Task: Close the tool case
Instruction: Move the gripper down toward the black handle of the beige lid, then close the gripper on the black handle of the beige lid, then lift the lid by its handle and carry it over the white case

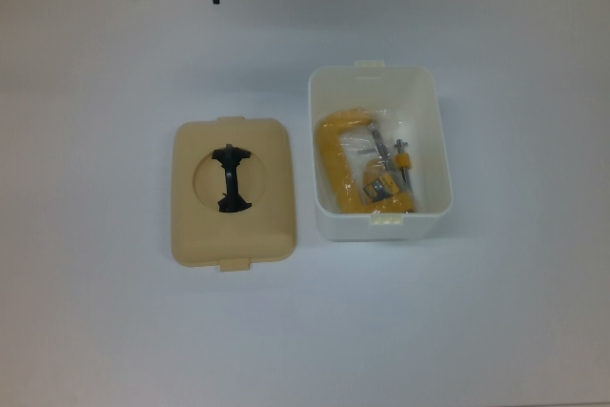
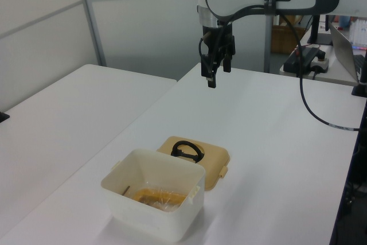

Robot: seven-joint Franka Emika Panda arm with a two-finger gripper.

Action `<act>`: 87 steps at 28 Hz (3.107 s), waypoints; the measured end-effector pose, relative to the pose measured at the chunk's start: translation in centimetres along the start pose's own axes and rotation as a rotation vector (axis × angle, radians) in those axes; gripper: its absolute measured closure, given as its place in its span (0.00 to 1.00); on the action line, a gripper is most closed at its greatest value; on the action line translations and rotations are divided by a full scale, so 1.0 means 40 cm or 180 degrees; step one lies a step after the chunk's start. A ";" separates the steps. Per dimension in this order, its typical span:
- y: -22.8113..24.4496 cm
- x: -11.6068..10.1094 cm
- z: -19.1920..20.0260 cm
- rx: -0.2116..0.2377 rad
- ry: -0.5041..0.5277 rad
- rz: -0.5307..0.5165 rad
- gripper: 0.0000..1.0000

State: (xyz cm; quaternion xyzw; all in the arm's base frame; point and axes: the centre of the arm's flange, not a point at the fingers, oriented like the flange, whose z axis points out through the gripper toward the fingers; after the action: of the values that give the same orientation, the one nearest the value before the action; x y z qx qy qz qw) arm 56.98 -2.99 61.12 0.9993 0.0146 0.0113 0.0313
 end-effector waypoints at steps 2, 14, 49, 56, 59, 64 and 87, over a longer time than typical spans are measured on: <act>0.000 0.000 0.000 -0.0002 0.0000 -0.0001 0.00; -0.011 0.023 0.052 -0.0016 -0.0117 -0.0029 0.00; -0.183 0.226 0.511 -0.0156 -0.0122 -0.0188 0.00; -0.215 0.241 0.589 -0.0159 -0.0159 -0.0210 0.04; -0.217 0.243 0.597 -0.0159 -0.0159 -0.0214 0.16; -0.214 0.246 0.592 -0.0160 -0.0144 -0.0209 0.38; -0.162 0.257 0.533 -0.0121 -0.0019 -0.0204 0.89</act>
State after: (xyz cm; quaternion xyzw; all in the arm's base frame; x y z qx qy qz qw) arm 67.55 2.45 39.67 0.9976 0.0463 0.0076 0.0507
